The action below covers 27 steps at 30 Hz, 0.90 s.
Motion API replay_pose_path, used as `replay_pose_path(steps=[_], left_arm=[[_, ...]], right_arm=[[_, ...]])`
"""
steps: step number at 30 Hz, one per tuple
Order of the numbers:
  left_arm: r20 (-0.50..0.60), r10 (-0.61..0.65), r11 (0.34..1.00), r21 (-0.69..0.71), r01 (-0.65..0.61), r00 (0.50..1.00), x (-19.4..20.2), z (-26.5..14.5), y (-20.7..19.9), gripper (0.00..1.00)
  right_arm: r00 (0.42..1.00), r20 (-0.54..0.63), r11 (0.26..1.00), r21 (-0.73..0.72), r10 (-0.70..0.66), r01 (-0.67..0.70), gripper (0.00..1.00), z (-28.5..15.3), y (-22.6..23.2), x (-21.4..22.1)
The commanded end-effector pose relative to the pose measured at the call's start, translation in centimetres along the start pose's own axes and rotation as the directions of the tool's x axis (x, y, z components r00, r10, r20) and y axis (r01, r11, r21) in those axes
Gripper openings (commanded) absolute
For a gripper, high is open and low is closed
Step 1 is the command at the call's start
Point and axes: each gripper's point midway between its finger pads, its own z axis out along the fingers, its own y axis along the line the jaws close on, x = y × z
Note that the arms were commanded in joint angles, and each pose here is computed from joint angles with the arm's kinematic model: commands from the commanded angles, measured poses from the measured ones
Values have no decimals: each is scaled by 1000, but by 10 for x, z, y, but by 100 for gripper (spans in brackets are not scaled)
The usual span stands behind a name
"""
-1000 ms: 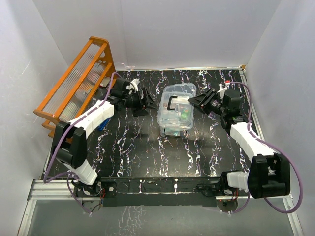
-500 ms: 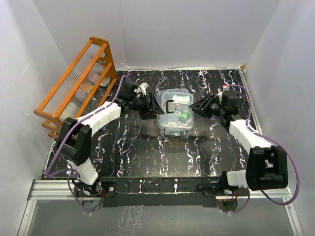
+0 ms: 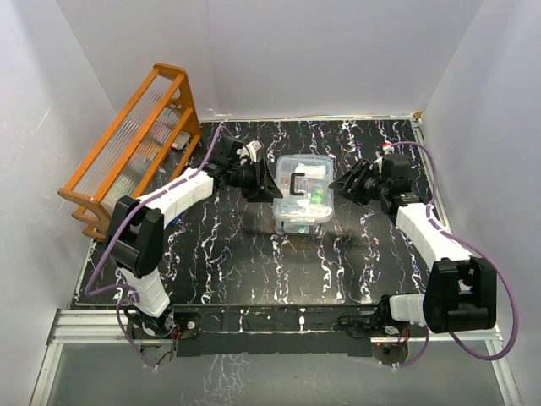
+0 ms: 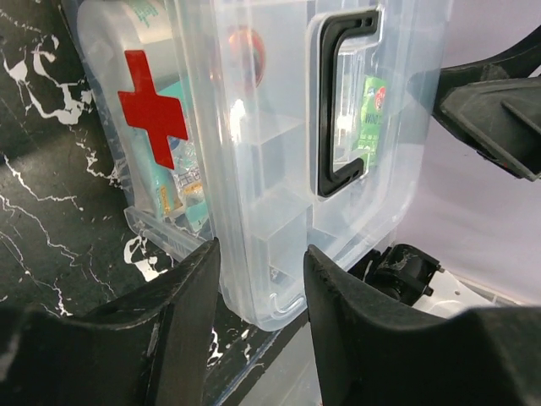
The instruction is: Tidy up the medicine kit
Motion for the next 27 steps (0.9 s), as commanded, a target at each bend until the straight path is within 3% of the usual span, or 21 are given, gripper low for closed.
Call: replay_pose_path(steps=[1,14,21,27], left_arm=[[-39,76,997,29,-75,996,3,-2,-20,42],[-38,60,993,-97,-64,997,-5,9,1,45],[-27,63,991,-116,-66,998,-6,6,4,50],[-26,90,987,-131,-93,996,-8,0,10,45]], right_arm=[[996,17,996,14,-87,87,47,-9,5,-8],[998,-48,996,77,-50,53,44,-5,-16,12],[985,-170,1000,12,5,-3,39,2,-15,43],[975,-207,994,-59,76,-90,32,-5,7,72]])
